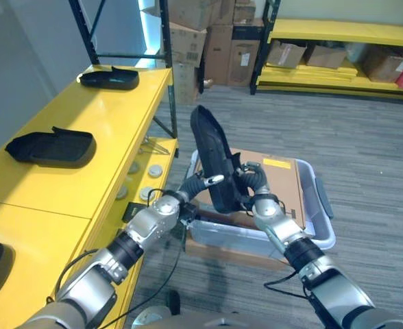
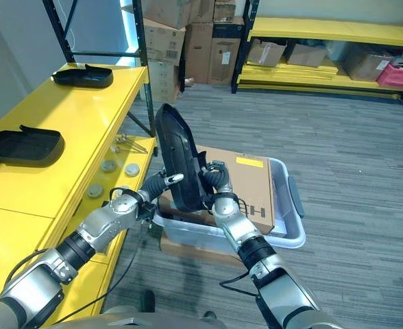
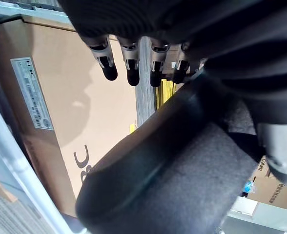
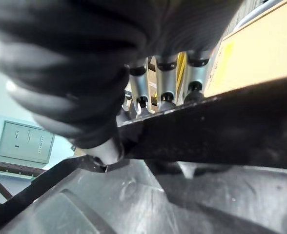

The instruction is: Move parts from the plastic box to the shelf.

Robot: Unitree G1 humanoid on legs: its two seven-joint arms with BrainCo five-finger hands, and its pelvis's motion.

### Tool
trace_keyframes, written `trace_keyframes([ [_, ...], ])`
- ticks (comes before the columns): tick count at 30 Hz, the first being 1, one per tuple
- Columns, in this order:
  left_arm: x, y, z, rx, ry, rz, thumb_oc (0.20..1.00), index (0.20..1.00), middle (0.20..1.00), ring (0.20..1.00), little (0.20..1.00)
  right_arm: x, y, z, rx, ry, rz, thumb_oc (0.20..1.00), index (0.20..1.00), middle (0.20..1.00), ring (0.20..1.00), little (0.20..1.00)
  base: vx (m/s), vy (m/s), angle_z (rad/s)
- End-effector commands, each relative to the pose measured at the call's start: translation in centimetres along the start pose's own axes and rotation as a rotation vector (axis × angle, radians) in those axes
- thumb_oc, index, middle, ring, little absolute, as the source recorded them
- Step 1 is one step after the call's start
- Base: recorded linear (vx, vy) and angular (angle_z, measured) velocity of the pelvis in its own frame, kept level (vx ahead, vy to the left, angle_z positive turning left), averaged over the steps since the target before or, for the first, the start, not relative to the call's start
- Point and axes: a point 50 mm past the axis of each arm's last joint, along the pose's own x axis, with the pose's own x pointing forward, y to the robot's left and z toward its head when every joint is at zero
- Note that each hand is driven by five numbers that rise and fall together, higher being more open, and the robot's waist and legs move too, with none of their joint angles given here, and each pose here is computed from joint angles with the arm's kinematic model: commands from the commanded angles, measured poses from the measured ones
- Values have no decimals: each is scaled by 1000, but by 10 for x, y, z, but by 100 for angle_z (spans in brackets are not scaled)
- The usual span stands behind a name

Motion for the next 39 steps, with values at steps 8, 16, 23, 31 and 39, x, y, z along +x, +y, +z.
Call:
trace_keyframes([
  [8, 17, -34, 22, 83, -108, -108, 598, 598, 598, 598, 598, 11, 19, 54, 66, -187, 34, 200, 200, 200, 200, 200, 0, 0, 0],
  [16, 15, -38, 33, 142, -173, -97, 200, 200, 200, 200, 200, 8, 22, 54, 72, -191, 49, 200, 200, 200, 200, 200, 0, 0, 0],
  [23, 15, -37, 33, 128, -175, -93, 200, 200, 200, 200, 200, 7, 23, 53, 79, -185, 52, 200, 200, 200, 200, 200, 0, 0, 0],
  [31, 14, -38, 40, 156, -223, -84, 200, 200, 200, 200, 200, 7, 25, 54, 94, -185, 52, 200, 200, 200, 200, 200, 0, 0, 0],
  [39, 9, -28, 57, 235, -317, 21, 200, 200, 200, 200, 200, 6, 24, 58, 191, -169, 46, 1000, 1000, 1000, 1000, 1000, 0, 0, 0],
])
